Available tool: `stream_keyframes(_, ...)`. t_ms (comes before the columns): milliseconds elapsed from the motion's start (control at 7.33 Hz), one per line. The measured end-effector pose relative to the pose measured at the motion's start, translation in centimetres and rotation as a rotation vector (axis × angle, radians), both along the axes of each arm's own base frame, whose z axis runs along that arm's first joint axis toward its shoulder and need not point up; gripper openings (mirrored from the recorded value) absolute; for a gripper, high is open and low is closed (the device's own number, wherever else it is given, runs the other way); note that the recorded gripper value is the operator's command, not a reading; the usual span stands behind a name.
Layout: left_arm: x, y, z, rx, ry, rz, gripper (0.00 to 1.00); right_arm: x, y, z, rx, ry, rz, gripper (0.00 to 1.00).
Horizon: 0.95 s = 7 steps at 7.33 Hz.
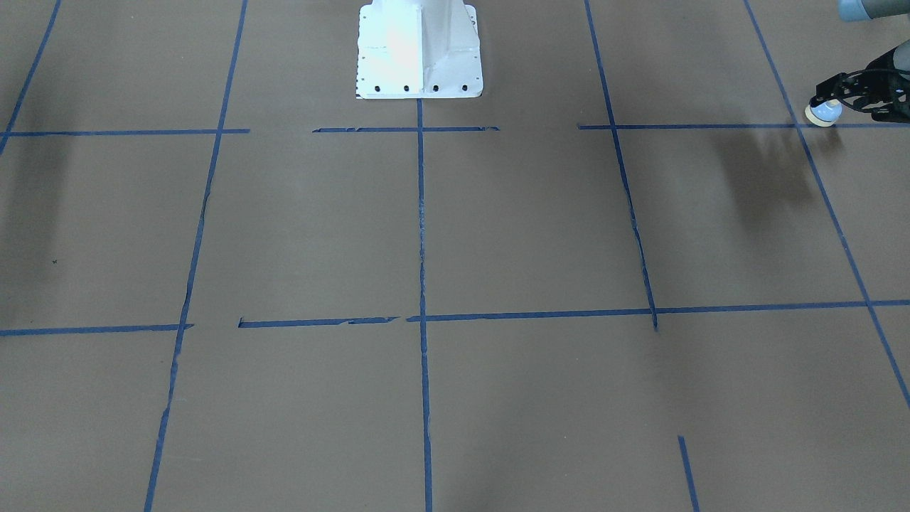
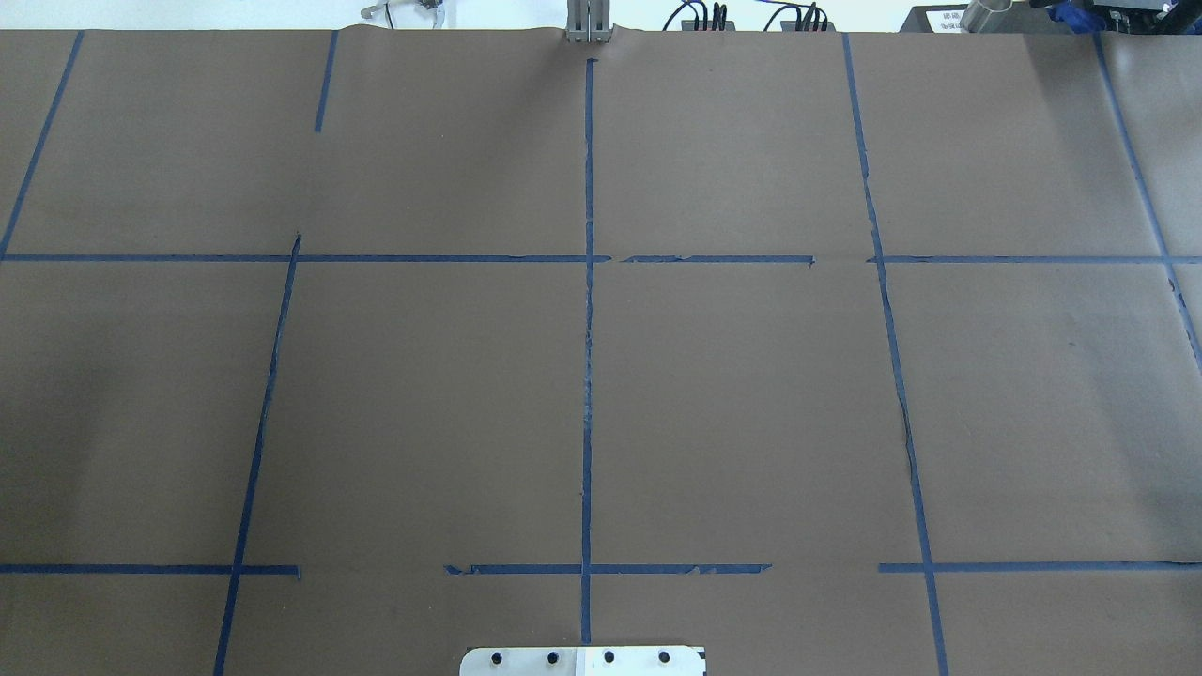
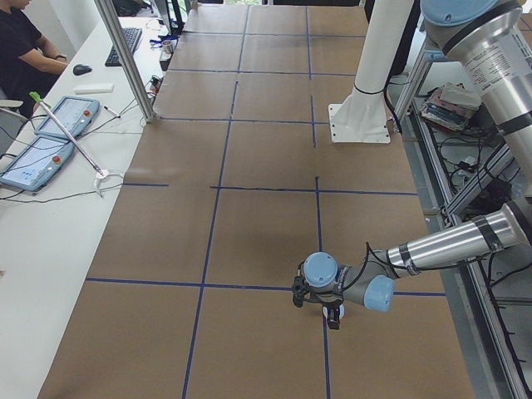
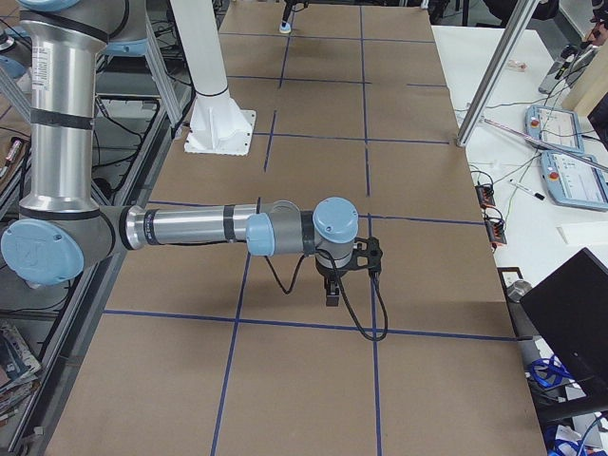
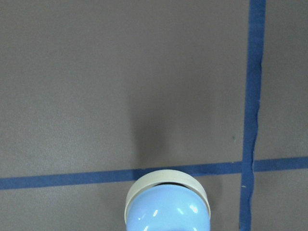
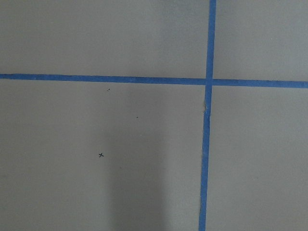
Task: Place and press bell with both arms
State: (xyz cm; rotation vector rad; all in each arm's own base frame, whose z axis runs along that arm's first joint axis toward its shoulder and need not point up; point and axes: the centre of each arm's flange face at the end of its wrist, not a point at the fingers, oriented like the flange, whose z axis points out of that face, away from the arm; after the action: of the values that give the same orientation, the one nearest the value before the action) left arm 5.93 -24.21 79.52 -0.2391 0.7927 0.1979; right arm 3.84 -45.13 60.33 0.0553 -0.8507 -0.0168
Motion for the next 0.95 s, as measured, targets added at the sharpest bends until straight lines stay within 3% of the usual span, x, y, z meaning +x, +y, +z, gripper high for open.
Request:
stream_keyframes(818, 1.01, -0.26, 1.09, -0.012, -0.005, 0.03, 0.99, 0.0, 0.0, -0.09, 0.002, 0.0, 0.0, 1.0)
stream_keyframes(955, 1.17, -0.31, 1.24, -0.013, -0.006, 0.034, 0.87, 0.0, 0.0, -0.07, 0.001, 0.0, 0.0, 1.0)
